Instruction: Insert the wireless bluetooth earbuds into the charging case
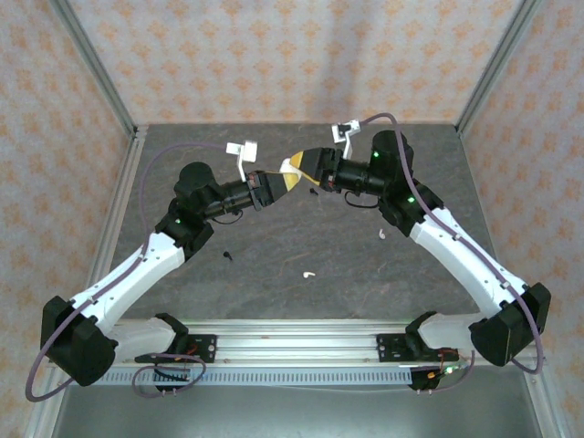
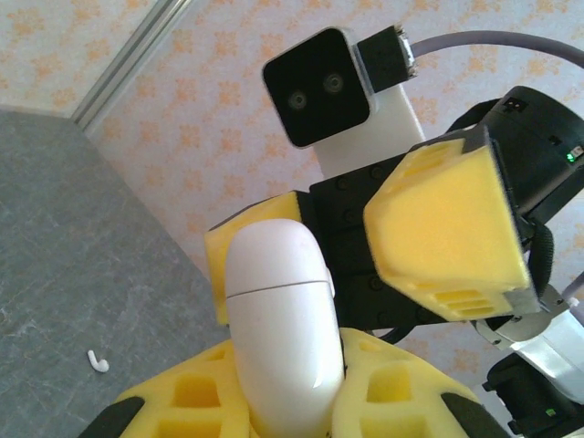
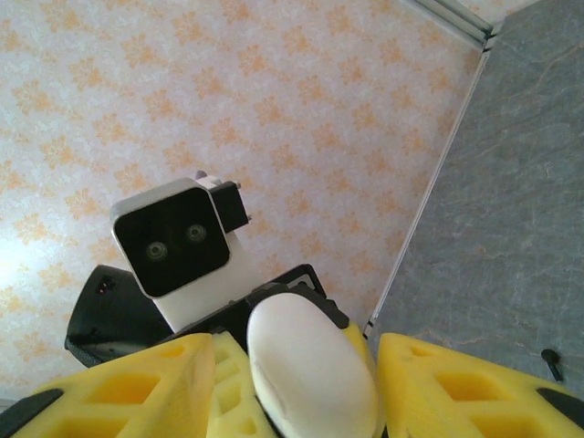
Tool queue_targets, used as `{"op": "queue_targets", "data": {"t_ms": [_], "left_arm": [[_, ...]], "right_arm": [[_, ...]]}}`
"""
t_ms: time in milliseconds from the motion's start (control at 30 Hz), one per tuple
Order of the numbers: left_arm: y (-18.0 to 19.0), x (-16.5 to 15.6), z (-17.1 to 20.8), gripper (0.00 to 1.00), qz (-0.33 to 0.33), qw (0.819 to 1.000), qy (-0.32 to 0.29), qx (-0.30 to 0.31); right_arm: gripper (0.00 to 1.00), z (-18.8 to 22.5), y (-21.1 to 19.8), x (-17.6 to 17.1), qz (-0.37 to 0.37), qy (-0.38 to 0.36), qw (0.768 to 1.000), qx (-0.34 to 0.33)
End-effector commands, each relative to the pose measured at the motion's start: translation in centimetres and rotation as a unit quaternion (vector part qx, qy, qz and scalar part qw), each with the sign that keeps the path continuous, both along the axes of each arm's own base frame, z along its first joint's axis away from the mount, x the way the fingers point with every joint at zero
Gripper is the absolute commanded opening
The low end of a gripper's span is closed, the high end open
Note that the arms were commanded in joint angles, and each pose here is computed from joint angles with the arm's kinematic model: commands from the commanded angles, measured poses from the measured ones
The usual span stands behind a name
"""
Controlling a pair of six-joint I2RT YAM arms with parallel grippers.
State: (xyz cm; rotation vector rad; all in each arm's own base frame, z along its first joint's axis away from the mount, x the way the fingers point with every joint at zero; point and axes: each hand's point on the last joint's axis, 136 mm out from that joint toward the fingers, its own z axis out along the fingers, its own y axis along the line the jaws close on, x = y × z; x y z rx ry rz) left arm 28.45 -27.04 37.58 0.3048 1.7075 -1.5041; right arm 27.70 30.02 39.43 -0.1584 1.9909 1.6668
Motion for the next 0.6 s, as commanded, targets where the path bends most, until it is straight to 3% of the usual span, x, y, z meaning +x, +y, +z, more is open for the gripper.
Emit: {"op": "queue_targets", "data": {"t_ms": [0,133,367,467,500,567], "left_arm": [[0.1,-1.2,3.4,0.00,-0.019,0.999,-0.040,-0.025],[0.1,-1.4,3.8,0.00,-0.022,0.998,-0.043,-0.026],[-0.3,-1.5,2.9,0.00,-0.027,0.999,-0.039,-0.005],[-0.2,-1.4,2.2,0.00,-0.021,0.999,-0.037,0.019],[-0.1,-1.4,1.9,0.02,-0.018,0.999,-0.036,0.029],[0.0,-1.6,1.4,0.30,-0.016,0.998,-0.037,0.050]], "right_arm": [[0.50,0.4,0.4,-0.7,0.019,-0.022,1.000,0.007],[0.46,-0.2,0.5,-0.7,0.020,-0.019,1.000,-0.004],[0.25,-0.3,0.8,-0.9,0.030,-0.025,0.999,-0.007],[0.20,-0.4,0.7,-1.1,0.033,-0.038,0.999,-0.014],[0.20,-0.5,0.7,-1.1,0.034,-0.042,0.998,-0.018],[0.19,-0.5,0.4,-1.1,0.030,-0.055,0.998,-0.029]]}}
